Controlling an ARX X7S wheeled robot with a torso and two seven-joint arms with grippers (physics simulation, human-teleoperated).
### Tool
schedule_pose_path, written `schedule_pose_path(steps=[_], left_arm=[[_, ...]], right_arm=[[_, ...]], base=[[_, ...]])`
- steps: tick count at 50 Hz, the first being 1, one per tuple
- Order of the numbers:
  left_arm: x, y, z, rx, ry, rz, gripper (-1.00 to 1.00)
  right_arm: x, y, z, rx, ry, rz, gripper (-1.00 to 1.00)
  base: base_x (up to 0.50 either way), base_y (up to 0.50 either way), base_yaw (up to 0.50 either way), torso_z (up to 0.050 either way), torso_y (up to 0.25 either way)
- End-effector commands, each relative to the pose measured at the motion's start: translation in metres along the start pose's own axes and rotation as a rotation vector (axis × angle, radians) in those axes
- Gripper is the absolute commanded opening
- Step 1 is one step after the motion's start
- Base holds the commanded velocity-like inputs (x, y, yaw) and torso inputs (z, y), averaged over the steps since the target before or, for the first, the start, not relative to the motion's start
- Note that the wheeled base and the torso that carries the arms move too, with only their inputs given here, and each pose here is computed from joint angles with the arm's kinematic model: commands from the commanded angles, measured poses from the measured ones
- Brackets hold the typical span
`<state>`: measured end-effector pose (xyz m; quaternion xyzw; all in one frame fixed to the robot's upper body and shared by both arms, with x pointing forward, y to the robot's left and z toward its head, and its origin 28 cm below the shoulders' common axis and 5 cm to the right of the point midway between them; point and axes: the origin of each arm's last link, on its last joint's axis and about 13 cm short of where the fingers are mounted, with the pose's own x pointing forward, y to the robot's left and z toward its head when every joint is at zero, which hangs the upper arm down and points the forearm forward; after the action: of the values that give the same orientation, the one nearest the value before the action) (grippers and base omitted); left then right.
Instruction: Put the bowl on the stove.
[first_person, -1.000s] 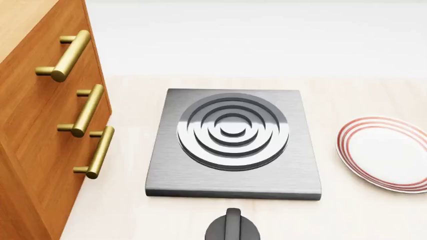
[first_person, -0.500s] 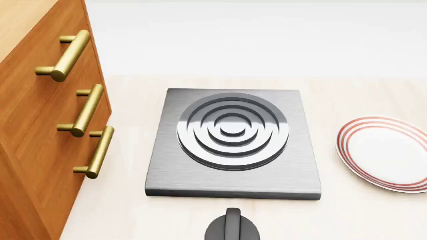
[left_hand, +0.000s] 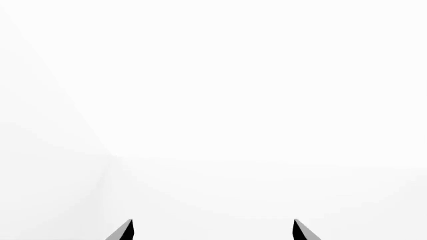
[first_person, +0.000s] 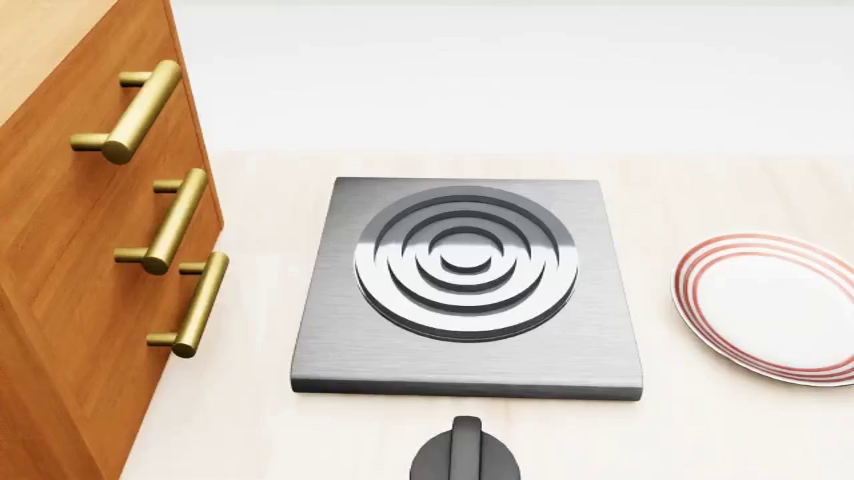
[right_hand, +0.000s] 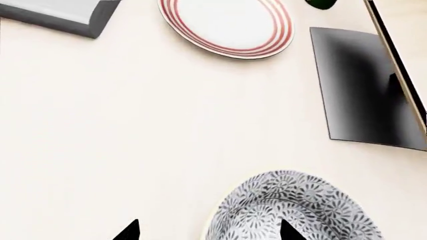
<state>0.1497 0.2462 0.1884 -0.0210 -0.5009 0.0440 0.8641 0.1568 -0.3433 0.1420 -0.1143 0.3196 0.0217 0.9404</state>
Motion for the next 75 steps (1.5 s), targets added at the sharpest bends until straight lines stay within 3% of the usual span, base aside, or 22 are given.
schedule_pose_path(steps=[1, 28, 59, 60, 75], left_arm=[[0.0, 0.0, -0.001, 0.0, 0.002, 0.0, 1.0], [-0.001, 0.0, 0.0, 0.002, -0.002, -0.002, 1.0], [0.001, 0.0, 0.0, 0.002, -0.002, -0.001, 1.0], [0.001, 0.0, 0.0, 0.003, -0.001, -0.002, 1.0], [-0.001, 0.0, 0.0, 0.003, 0.0, 0.002, 1.0]], right_arm=[[0.007, 0.003, -0.011, 0.009, 0.033, 0.007, 1.0], [0.043, 0.01, -0.023, 0.08, 0.095, -0.009, 1.0], [0.054, 0.014, -0.055, 0.115, 0.15, -0.05, 1.0], [0.055, 0.012, -0.054, 0.11, 0.131, -0.085, -1.0], [0.054, 0.01, -0.049, 0.067, 0.088, -0.149, -1.0]], base=[[0.0, 0.0, 0.0, 0.0, 0.0], [0.0, 0.0, 0.0, 0.0, 0.0], [0.0, 0.0, 0.0, 0.0, 0.0], [0.0, 0.0, 0.0, 0.0, 0.0], [0.0, 0.0, 0.0, -0.001, 0.0]])
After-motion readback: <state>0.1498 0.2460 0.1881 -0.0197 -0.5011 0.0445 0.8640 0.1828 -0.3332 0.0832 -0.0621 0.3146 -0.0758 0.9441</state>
